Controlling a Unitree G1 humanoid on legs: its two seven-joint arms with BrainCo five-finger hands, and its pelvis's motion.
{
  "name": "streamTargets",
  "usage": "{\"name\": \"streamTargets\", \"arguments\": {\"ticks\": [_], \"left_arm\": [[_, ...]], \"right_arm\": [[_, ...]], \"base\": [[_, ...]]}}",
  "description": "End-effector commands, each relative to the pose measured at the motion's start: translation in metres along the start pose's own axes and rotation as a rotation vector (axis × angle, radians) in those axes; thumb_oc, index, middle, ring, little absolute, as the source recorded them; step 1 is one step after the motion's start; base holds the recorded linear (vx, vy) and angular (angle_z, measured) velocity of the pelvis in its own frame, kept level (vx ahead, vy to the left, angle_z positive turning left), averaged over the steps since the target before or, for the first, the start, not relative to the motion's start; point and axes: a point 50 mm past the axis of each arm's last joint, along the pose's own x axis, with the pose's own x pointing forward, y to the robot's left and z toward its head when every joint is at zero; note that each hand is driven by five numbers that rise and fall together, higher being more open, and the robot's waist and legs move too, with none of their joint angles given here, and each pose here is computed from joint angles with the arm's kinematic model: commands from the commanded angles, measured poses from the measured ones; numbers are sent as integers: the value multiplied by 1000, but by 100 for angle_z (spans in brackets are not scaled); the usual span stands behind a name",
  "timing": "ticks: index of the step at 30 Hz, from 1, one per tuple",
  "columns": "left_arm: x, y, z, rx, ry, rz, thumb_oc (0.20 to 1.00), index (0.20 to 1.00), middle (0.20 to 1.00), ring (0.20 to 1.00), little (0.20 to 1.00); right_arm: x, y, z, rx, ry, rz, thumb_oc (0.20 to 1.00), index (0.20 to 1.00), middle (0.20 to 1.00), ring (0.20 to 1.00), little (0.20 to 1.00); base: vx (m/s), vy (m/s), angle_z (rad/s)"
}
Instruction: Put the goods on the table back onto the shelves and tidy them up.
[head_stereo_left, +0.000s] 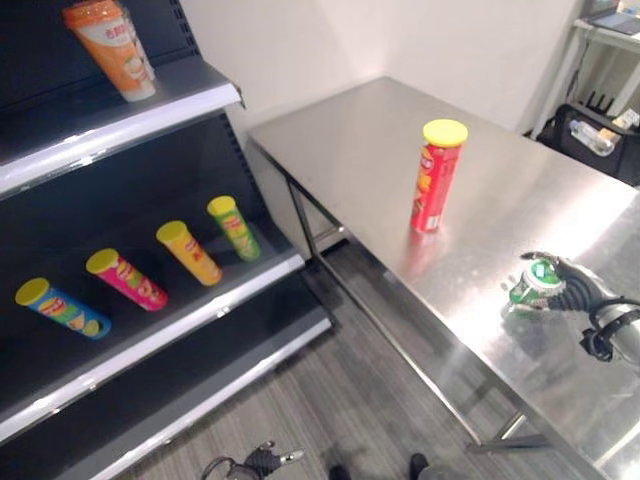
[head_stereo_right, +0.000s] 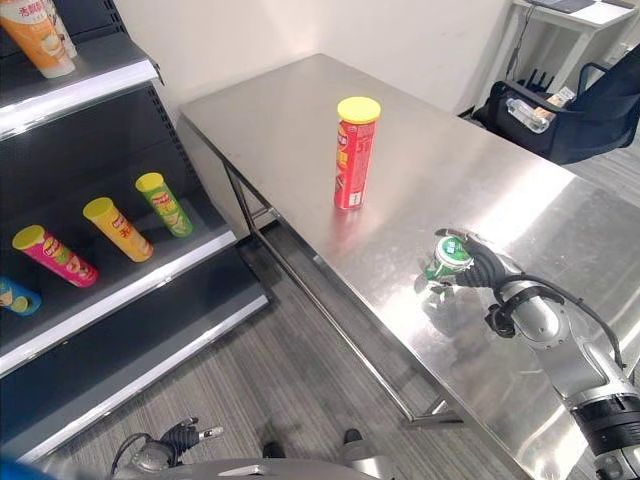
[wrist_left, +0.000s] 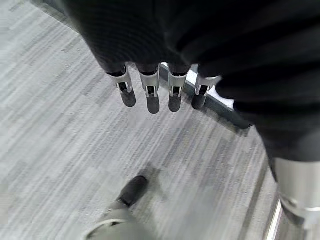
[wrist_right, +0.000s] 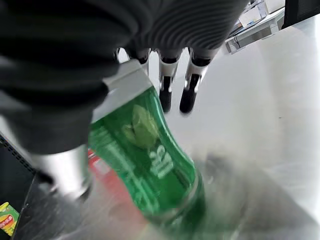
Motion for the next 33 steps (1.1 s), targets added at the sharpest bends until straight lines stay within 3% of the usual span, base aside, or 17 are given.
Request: {"name": "streamTargets", "arguments": {"ticks": [1,8,18,26,33], "left_arm": [[3,18,10,45,-13,43,1000,1000,1000,1000,1000],[2,19,8,19,-12,57,1000,1000,1000,1000,1000],[1,18,1,-81,-3,87,1000,1000,1000,1000,1000],[-1,17,-5,-116,7,86,1000,1000,1000,1000,1000],[1,20,24,-136,-92,101,1000,1000,1000,1000,1000]], "right_arm": [[5,-15,11,-71,-52,-24,200,200,200,200,200],[-3,-33,17,-115,-85,-117,200,200,200,200,200],[-23,-96,78,-237,-347,-468,200,200,200,200,200],[-14,-78,145,-177,-683,-362,200,200,200,200,200],[-12,-80,154,-195,-715,-364,200,200,200,200,200]], "base": [[0,0,0],[4,-13,3],[-13,-68,10],[-53,-116,18],[-81,-6,77]]}}
